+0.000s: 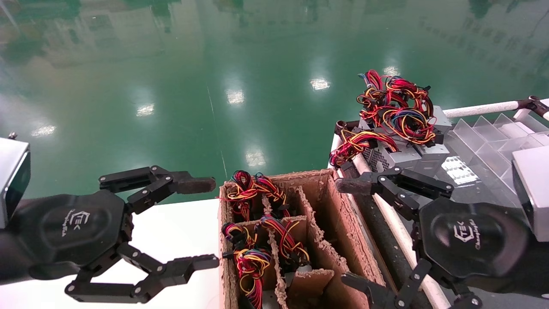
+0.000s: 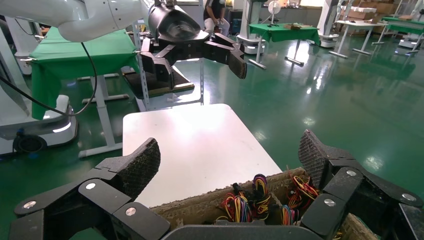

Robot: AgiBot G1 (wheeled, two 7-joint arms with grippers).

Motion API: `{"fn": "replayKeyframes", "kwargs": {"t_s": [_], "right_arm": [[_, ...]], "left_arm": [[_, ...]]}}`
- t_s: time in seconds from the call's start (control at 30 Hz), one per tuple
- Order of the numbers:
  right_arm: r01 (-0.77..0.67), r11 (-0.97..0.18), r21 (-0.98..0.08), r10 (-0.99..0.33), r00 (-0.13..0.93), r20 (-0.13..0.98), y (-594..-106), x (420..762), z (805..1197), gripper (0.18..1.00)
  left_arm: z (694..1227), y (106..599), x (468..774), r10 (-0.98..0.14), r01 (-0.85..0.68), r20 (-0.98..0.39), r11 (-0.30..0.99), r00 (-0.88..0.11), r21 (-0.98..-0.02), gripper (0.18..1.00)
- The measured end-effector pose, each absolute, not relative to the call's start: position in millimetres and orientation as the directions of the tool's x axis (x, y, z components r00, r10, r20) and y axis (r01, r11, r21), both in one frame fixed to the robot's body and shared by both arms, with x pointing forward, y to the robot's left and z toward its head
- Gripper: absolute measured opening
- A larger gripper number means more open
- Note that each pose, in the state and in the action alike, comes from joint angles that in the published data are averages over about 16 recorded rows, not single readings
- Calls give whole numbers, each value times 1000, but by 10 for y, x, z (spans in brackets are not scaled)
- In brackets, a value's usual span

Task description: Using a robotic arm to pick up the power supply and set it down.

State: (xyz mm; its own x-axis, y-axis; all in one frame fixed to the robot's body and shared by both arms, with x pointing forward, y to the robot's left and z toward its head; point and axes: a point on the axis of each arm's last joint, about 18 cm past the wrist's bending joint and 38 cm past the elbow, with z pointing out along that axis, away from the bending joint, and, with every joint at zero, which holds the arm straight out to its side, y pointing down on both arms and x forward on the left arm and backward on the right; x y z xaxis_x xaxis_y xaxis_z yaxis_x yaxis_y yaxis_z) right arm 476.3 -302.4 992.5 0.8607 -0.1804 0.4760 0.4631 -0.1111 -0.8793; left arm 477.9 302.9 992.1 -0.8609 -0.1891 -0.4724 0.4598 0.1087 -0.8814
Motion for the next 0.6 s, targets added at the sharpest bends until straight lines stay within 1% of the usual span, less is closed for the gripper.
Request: {"fn": "replayKeyframes", "kwargs": {"t_s": [0.27, 0.6], "right_arm": [[460, -114, -881, -183, 861, 474, -3021, 4775, 9916, 1001], [420, -166, -892, -233, 863, 449, -2948, 4964, 9856, 1001]], "left_arm": [[9921, 3029, 4779, -189, 460, -472, 109, -861, -881, 735], [9921, 3030, 4779, -189, 460, -472, 109, -861, -881, 496]]}}
